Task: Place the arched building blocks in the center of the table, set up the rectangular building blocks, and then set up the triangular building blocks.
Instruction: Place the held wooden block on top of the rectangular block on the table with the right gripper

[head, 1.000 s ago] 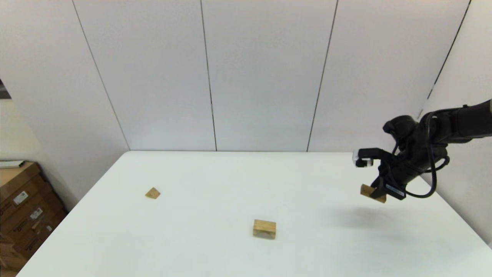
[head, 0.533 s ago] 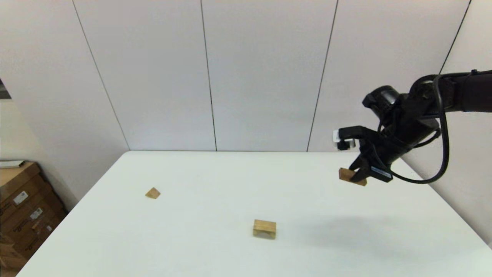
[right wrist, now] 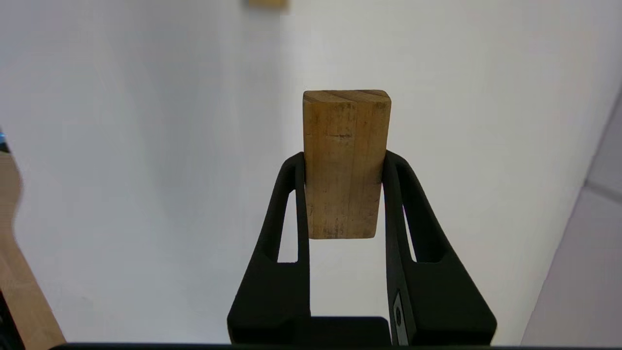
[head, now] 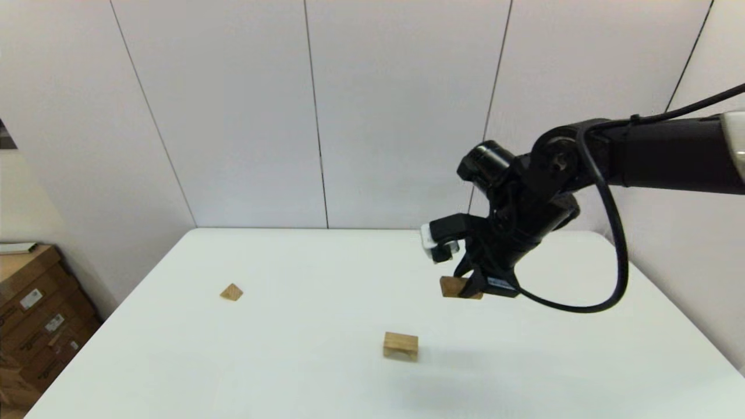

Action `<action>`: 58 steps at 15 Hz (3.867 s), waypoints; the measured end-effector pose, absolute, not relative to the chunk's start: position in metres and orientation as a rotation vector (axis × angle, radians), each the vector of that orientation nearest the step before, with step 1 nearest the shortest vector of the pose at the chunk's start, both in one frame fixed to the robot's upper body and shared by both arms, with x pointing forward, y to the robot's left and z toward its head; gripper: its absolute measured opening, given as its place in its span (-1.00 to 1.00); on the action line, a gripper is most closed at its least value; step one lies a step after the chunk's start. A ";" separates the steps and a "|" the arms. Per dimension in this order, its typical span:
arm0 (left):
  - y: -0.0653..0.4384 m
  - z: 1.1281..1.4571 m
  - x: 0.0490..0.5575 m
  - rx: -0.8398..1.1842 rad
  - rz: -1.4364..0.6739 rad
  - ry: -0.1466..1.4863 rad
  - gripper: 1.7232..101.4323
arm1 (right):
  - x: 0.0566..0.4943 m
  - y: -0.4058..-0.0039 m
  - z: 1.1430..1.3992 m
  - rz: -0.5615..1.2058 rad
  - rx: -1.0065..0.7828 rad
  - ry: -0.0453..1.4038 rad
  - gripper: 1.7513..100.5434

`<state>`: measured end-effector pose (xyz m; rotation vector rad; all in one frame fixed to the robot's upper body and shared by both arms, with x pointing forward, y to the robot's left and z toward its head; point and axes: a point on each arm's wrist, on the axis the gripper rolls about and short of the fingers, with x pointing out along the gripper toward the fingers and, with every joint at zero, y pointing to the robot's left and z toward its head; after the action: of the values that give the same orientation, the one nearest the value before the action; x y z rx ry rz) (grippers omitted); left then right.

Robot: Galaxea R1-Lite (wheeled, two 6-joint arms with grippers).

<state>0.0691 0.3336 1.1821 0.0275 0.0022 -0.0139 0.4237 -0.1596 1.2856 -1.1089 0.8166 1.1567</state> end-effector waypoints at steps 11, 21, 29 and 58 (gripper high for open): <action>0.334 1.182 0.069 0.027 -0.014 0.002 0.93 | 0.403 -0.064 1.243 1.188 -1.095 0.902 -0.55; 0.334 1.182 0.069 0.027 -0.013 0.002 0.93 | 0.413 -0.054 1.215 1.098 -0.985 1.041 -0.55; 0.334 1.182 0.069 0.027 -0.014 0.002 0.93 | 0.422 -0.058 1.198 1.084 -0.975 1.090 -0.55; 0.334 1.182 0.069 0.027 -0.014 0.002 0.93 | 0.436 -0.057 1.182 1.061 -0.976 1.061 -0.55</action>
<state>0.0691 0.3336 1.1821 0.0272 0.0022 -0.0139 0.4363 -0.0569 1.1819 -0.9759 1.0607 1.0608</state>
